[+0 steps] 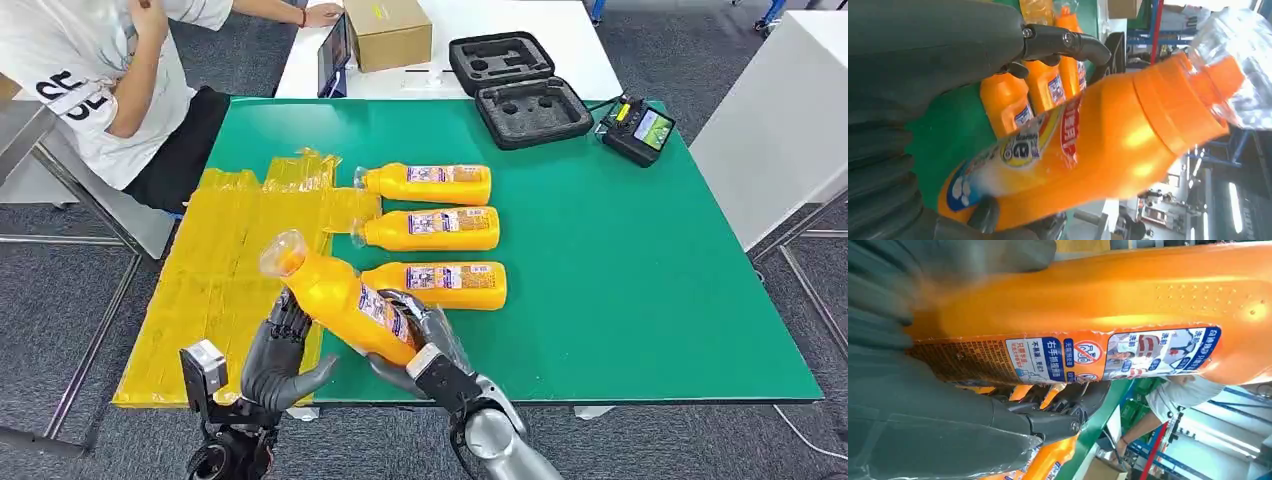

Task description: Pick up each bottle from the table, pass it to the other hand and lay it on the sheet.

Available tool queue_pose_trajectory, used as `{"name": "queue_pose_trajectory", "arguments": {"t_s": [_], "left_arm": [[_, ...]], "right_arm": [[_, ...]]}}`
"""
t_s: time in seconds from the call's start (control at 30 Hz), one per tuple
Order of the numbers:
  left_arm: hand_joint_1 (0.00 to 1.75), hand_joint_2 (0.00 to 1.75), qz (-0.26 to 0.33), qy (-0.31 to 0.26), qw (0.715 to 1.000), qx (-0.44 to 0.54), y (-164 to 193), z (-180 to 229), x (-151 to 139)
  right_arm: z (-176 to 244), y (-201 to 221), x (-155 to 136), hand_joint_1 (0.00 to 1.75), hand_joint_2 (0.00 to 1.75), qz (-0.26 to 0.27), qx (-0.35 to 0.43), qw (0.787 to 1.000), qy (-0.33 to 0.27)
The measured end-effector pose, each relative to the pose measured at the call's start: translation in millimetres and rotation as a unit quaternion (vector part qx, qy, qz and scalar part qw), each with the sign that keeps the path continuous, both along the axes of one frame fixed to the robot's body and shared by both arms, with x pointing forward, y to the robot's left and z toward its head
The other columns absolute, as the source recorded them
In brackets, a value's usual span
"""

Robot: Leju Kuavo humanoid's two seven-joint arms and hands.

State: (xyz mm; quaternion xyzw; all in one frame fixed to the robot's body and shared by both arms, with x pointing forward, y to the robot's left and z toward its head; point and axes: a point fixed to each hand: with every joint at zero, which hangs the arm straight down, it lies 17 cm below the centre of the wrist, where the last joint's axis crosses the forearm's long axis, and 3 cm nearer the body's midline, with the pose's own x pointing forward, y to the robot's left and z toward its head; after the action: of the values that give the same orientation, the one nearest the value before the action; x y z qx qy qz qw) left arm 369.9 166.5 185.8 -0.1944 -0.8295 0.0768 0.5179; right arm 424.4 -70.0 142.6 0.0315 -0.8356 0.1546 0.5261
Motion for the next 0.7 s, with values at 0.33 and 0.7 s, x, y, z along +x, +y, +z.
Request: {"name": "queue_pose_trajectory", "arguments": {"t_s": [0.33,0.7], "left_arm": [[0.00,1.75,-0.003,0.007,1.000,0.007,0.1,-6.8,3.0],[0.00,1.75,-0.002,0.018,1.000,0.006,1.9,-12.6,6.1]], "right_arm": [[-11.9,15.5,-2.8,1.75,1.75,0.017,-0.020,1.000,0.010],[-14.1,51.5,-12.1,1.75,1.75,0.058,-0.051,0.997,0.004]]}}
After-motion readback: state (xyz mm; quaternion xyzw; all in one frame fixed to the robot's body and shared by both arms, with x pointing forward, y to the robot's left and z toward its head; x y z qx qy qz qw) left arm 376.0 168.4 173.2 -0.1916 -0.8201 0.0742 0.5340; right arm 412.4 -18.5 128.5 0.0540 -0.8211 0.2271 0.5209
